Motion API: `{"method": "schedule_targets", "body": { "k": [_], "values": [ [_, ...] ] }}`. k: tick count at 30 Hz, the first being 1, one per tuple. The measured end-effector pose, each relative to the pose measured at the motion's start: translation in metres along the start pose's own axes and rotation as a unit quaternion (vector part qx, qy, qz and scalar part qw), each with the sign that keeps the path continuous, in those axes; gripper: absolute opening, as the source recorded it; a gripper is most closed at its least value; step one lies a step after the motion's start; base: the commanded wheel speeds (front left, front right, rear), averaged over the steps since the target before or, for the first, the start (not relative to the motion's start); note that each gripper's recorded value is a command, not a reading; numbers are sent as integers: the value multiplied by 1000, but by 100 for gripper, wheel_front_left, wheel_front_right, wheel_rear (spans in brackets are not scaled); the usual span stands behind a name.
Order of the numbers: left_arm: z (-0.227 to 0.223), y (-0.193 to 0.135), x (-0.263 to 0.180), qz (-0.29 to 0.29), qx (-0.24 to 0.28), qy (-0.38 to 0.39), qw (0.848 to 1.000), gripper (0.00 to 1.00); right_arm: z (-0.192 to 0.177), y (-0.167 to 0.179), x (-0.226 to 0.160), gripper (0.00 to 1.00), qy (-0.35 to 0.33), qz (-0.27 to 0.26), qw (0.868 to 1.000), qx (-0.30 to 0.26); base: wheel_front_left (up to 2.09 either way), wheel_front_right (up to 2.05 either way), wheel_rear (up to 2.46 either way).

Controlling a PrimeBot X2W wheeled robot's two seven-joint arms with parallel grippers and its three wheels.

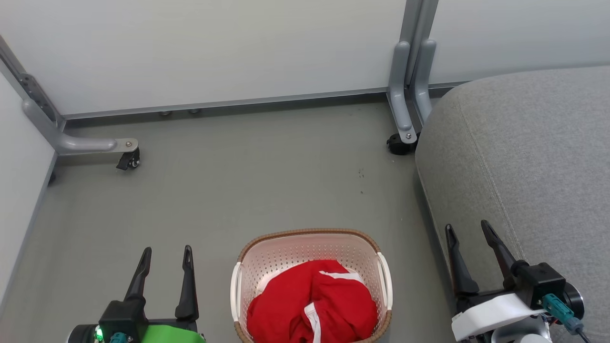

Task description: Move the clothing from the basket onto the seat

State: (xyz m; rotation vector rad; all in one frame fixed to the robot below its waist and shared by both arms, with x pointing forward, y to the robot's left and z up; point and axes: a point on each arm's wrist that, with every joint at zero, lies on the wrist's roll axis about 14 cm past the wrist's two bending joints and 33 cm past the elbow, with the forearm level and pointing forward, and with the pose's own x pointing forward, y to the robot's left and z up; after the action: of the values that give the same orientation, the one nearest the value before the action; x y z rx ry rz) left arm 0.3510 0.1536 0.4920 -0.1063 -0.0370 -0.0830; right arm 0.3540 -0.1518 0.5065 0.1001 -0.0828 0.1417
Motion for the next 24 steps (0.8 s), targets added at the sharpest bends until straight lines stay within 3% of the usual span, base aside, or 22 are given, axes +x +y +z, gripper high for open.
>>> {"method": "schedule_targets", "body": {
  "k": [12,24],
  "values": [
    [-23,-21,22,-38,-3,33,999,100,-6,-19,22,100,5,-23,1000,2,0,0,0],
    [-86,-69,82,-147,10,106,983,100,-1,-48,97,100,-36,-47,998,-4,0,0,0]
  ]
}}
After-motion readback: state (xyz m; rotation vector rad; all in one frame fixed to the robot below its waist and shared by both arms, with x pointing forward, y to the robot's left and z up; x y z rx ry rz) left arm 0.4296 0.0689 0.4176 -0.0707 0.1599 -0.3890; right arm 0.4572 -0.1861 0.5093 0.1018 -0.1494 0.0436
